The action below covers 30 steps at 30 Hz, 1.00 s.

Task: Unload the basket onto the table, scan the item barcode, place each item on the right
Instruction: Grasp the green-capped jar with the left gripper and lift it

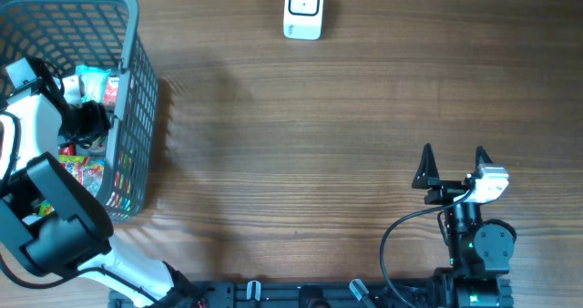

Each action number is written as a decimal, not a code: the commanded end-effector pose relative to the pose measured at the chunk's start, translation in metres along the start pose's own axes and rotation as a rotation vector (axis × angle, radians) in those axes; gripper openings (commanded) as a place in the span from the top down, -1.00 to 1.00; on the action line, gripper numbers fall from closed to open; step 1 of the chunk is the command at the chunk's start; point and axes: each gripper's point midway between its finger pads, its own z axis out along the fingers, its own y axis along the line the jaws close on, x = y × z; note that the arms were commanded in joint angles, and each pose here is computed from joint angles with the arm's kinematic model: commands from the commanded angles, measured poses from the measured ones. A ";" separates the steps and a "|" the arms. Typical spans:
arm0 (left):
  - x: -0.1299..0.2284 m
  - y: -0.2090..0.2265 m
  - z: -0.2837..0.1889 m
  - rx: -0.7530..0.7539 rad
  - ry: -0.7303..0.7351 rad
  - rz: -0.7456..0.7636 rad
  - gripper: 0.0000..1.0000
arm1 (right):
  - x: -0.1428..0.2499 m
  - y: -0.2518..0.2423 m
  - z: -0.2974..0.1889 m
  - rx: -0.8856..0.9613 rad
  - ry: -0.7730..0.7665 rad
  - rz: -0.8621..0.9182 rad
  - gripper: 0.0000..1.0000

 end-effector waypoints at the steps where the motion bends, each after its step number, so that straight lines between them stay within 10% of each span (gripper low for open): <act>1: 0.008 -0.002 0.006 0.021 0.029 -0.011 -0.17 | -0.001 0.004 0.000 -0.021 -0.005 -0.014 -0.99; 13: -0.051 0.011 -0.105 -0.024 -0.286 -0.129 -0.22 | -0.001 0.004 0.000 -0.021 -0.005 -0.014 -1.00; 30: -0.056 -0.056 -0.334 0.349 -0.914 -0.129 -0.21 | -0.001 0.004 0.000 -0.021 -0.005 -0.014 -0.99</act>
